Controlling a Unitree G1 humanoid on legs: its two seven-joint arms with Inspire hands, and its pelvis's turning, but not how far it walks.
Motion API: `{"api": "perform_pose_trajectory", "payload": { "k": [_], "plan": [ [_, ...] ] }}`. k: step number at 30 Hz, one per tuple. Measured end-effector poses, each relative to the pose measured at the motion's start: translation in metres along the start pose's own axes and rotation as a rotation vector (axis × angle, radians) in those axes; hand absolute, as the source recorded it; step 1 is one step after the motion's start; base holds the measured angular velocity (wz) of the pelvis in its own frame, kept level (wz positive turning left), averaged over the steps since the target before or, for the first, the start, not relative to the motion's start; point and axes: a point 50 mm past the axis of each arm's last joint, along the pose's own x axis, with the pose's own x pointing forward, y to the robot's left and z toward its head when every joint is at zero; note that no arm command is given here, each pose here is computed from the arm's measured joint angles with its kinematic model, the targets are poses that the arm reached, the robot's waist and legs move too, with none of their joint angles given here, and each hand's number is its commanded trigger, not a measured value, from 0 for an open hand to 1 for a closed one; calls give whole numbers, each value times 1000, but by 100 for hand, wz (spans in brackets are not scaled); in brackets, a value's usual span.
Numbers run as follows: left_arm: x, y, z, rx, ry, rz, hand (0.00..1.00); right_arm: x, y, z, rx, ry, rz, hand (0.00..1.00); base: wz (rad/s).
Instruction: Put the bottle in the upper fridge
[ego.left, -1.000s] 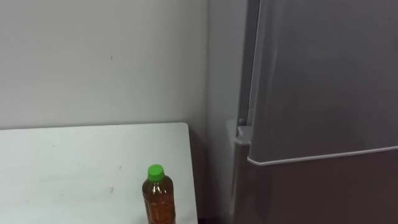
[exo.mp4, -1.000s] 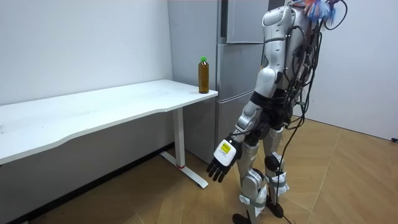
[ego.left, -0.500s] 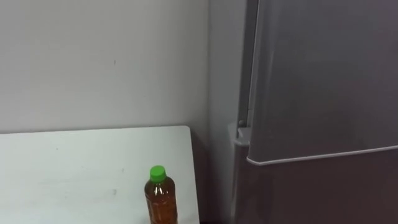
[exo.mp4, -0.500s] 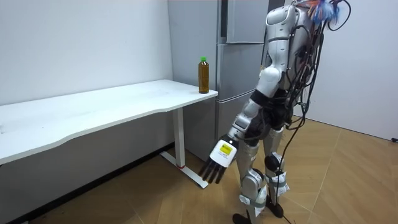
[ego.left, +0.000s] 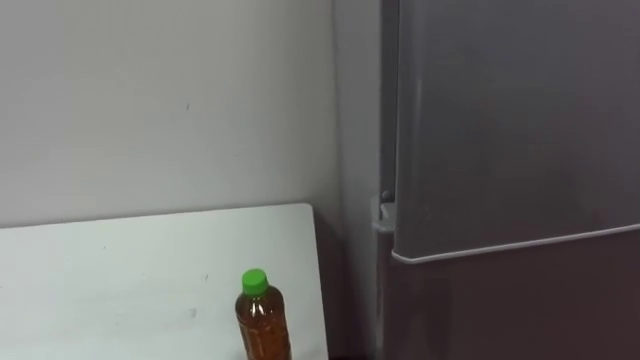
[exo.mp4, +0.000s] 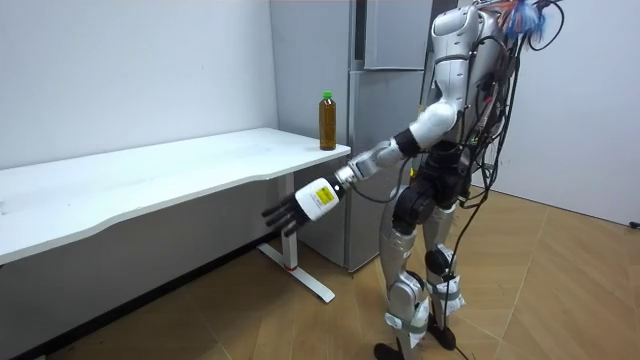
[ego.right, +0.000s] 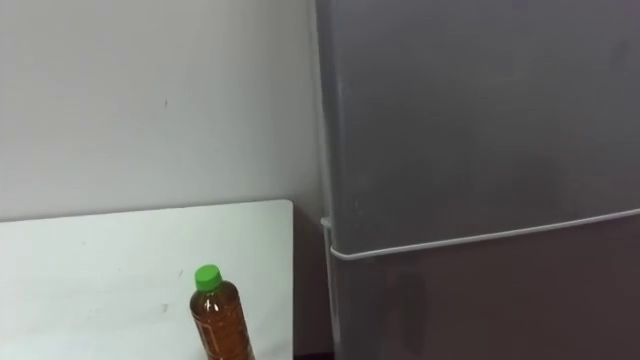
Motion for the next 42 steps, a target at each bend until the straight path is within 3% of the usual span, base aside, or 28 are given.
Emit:
{"api": "perform_pose_trajectory", "payload": {
  "k": [5,13,25,31,37,42],
  "plan": [
    [-8,-15,49,-122,-185,-14,0,-2,0,-3,7,-7,-4,0,1],
    [-25,-25,102,-248,-400,-67,0,-2,2,-6,17,-6,-7,0,2],
    [-58,-46,156,-400,-606,-230,0,-1,3,-4,8,-8,-1,0,0],
    [-70,-62,173,-414,-691,-308,0,1,7,4,-19,-26,8,0,0],
    [-96,-80,189,-439,-779,-496,0,2,10,4,-32,-31,14,0,-1],
    [-117,-112,192,-440,-792,-709,0,5,21,11,-49,-48,34,0,0]
  ]
}}
